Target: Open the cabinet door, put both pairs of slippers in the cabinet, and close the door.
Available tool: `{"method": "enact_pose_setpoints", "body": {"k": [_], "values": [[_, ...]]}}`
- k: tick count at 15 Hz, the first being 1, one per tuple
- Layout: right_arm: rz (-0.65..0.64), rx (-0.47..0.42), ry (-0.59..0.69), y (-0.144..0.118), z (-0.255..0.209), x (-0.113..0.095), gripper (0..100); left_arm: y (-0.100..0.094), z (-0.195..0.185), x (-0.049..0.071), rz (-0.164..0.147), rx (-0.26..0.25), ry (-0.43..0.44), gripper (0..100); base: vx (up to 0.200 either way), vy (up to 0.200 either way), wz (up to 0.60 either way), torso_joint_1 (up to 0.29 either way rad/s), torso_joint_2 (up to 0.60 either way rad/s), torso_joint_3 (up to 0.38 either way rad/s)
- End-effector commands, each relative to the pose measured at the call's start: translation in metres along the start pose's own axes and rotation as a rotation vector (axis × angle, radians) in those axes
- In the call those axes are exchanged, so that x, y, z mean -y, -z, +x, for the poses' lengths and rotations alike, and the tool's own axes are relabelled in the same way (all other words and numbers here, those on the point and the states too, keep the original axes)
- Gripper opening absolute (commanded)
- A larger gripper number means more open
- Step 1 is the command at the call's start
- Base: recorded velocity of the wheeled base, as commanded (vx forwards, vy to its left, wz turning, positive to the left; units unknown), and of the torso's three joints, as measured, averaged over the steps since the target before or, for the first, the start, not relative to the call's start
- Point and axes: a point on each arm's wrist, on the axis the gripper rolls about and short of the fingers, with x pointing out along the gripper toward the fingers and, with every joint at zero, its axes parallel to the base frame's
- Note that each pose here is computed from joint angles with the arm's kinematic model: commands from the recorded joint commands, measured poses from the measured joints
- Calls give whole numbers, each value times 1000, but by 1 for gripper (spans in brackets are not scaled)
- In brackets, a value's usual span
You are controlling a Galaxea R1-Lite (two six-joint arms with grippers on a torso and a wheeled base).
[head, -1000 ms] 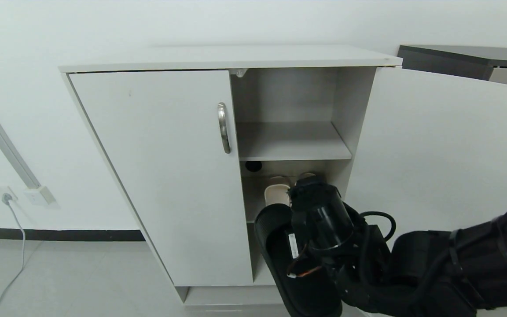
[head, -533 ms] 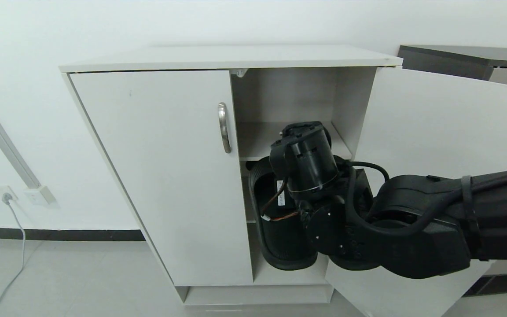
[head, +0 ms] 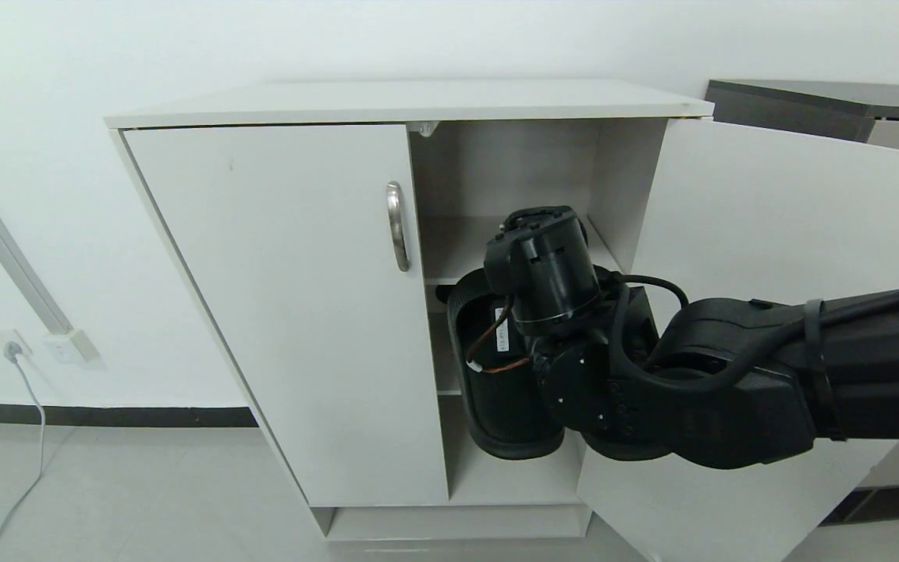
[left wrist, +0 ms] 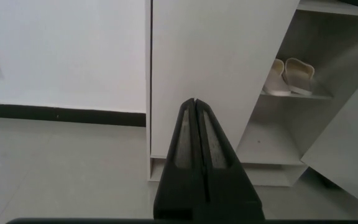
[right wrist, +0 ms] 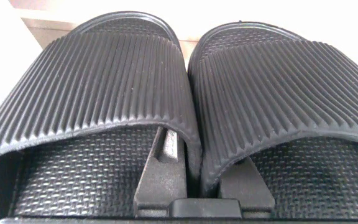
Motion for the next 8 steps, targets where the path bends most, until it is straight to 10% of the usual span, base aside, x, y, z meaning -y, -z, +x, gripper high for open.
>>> {"method": "enact_pose_setpoints", "body": {"k": [1, 8], "values": [[-2, -2, -1, 1, 0, -1, 0, 0, 0, 0, 2, -1, -1, 0, 0, 0, 0, 0, 0, 0], [4, -2, 11, 0, 3, 3, 0, 0, 0, 0, 0, -1, 1, 0, 171, 0, 0, 1, 2, 2]]}}
